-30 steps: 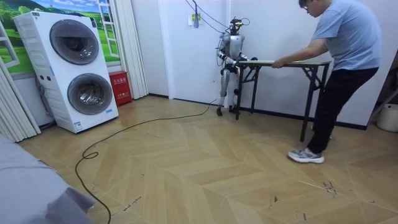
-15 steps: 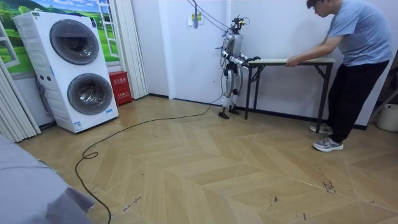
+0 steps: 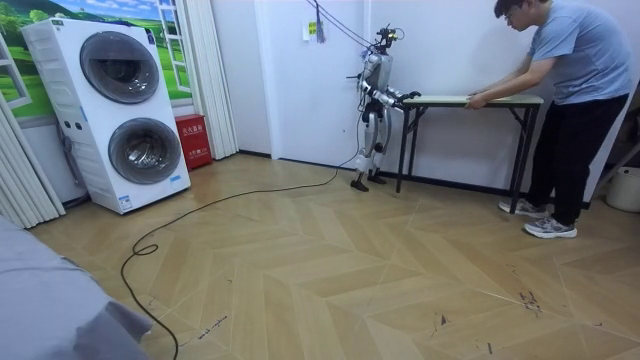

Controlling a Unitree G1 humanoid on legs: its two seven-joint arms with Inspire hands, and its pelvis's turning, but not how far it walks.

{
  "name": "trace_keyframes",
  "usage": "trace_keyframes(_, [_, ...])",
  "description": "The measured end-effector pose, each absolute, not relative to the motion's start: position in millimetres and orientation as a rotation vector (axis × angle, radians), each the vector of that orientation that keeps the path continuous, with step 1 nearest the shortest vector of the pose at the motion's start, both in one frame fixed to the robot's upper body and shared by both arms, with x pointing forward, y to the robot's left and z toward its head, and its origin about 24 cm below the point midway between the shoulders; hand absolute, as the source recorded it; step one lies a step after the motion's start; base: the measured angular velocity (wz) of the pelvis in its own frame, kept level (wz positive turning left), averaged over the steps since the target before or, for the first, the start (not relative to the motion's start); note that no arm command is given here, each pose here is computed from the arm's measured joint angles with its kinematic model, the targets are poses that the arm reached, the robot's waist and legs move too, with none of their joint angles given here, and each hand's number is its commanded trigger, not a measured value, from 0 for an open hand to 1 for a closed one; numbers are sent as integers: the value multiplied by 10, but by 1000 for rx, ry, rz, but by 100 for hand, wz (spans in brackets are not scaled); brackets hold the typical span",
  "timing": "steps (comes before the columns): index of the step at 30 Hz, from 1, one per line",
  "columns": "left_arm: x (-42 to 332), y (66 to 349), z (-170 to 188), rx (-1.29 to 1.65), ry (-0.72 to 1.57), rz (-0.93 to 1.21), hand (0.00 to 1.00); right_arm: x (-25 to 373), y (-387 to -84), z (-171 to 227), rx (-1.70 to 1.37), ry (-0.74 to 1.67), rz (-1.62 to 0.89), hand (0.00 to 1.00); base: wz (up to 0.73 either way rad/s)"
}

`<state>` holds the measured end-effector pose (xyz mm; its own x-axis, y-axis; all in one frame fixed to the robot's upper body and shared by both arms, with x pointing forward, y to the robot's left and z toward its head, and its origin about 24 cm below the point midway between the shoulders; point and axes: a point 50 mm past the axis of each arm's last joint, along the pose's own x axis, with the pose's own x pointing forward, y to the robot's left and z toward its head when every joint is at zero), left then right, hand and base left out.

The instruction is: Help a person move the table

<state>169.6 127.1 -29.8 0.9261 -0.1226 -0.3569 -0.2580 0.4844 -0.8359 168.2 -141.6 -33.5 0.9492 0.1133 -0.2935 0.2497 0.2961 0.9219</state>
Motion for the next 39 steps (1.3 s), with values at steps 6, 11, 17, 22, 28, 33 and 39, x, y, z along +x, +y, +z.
trace_keyframes(6, [1685, 1257, -324, -1061, 412, 86, 100, 1668, -1419, -363, 1271, 339, -104, 100, 10])
trace_keyframes(11, [1676, 1253, -363, -1051, 425, 98, 83, 1654, -1441, -401, 1266, 351, -119, 100, 3])
trace_keyframes(17, [1636, 1273, -496, -1019, 478, 125, 0, 1601, -1456, -541, 1247, 400, -147, 0, 1])
trace_keyframes(22, [1638, 1350, -514, -726, 488, -5, 0, 1588, -1499, -613, 1155, 435, -110, 0, -2])
trace_keyframes(28, [1662, 1411, -527, -607, 491, -33, 0, 1595, -1534, -587, 1064, 428, -17, 0, -10])
trace_keyframes(33, [1663, 1405, -526, -608, 490, -35, 0, 1596, -1540, -579, 1063, 419, 2, 0, -7])
trace_keyframes(39, [1645, 1405, -560, -607, 504, -37, 0, 1602, -1519, -555, 1086, 380, 53, 0, -1])
